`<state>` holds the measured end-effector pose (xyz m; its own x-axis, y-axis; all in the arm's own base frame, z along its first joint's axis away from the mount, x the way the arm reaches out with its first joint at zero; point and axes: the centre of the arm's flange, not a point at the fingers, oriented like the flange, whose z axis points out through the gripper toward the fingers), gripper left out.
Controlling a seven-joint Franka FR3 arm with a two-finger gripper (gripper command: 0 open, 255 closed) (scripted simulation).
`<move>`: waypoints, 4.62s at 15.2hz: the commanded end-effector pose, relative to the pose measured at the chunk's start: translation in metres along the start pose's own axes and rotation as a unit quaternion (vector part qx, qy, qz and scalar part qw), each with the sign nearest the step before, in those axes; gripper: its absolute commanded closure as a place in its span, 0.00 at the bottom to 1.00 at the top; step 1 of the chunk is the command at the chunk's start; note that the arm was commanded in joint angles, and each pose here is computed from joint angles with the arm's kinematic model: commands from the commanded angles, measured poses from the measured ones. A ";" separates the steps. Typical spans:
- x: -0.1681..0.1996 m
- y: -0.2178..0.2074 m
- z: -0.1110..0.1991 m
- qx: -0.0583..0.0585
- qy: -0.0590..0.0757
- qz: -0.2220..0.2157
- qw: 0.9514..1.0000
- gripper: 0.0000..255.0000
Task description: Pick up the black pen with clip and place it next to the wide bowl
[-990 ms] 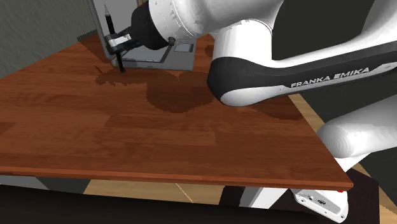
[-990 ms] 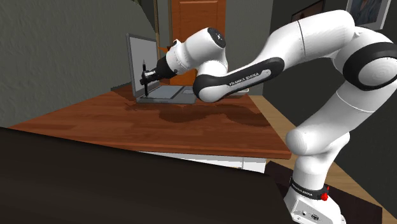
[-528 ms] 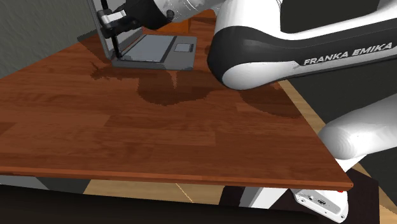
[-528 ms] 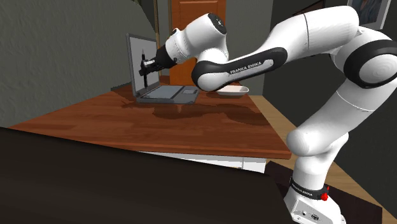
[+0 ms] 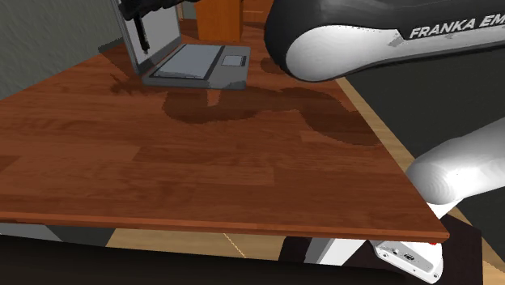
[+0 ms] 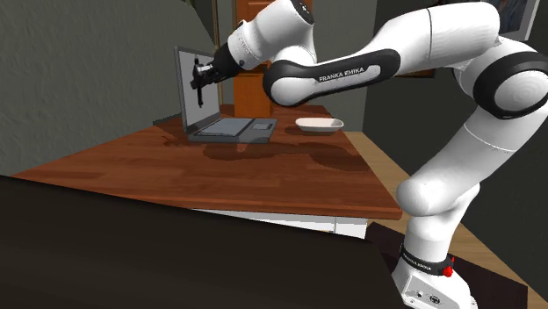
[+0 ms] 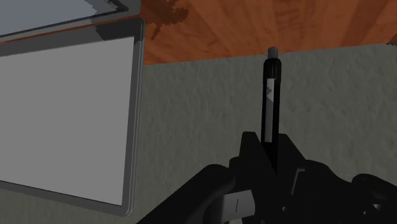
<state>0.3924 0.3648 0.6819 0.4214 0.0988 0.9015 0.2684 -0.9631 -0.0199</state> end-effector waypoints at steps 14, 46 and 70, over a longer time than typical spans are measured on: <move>0.045 0.064 -0.030 0.000 0.000 0.000 1.000 1.00; 0.035 0.484 -0.074 0.000 0.000 0.000 1.000 1.00; 0.009 0.743 -0.092 0.000 0.000 0.000 1.000 1.00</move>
<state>0.5163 -0.3723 0.7203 0.4219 0.0988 0.9012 0.2679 -0.9632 -0.0198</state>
